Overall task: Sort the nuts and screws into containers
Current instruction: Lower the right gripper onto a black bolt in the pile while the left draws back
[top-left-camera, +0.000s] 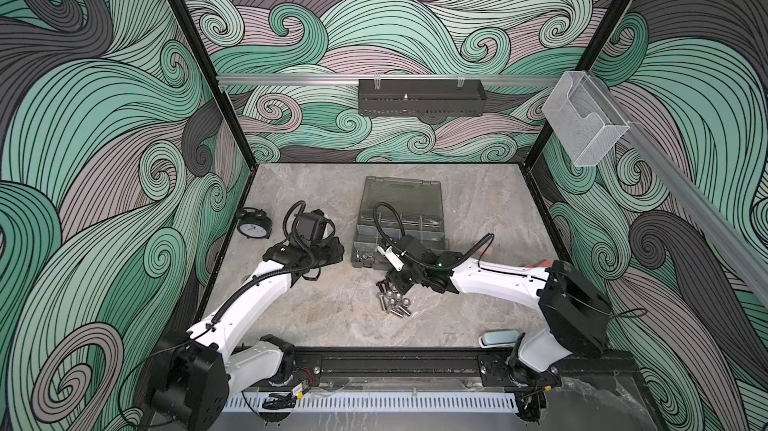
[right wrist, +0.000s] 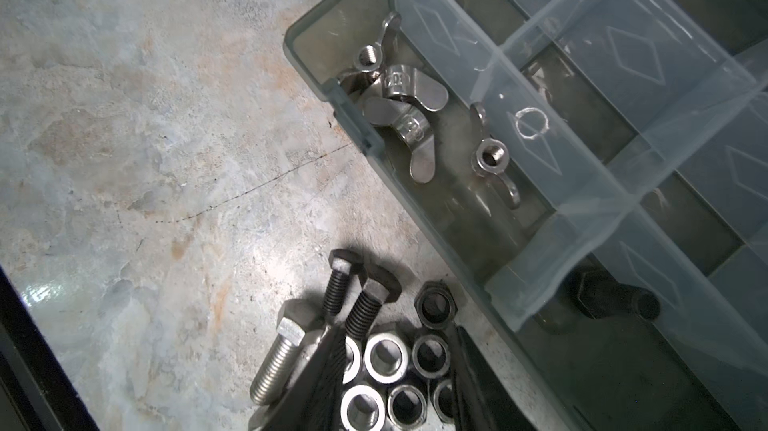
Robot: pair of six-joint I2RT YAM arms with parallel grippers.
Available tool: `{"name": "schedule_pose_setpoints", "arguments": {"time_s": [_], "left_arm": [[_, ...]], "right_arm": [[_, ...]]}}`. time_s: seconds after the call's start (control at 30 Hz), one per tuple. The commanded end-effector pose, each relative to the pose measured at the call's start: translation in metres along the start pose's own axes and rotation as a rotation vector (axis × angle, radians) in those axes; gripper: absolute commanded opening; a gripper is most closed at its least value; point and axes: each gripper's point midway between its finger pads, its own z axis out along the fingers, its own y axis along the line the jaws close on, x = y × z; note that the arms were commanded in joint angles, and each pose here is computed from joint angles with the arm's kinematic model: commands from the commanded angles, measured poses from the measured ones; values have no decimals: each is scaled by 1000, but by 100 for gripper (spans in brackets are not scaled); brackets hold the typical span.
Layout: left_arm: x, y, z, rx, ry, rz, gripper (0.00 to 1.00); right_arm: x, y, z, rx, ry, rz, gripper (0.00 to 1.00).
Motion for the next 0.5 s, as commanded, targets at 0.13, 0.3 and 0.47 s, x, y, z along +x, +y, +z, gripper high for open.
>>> {"name": "schedule_pose_setpoints", "arguments": {"time_s": [0.13,0.3,0.47], "left_arm": [[3,20,-2,-48,-36,-45,34],[7,20,6,-48,1,-53,34],[9,18,7,-45,44,-53,34]], "right_arm": [[-2,13,13,-3,33,8,39],[6,14,17,16,56,17,38],[16,13,19,23,78,29,36]]}}
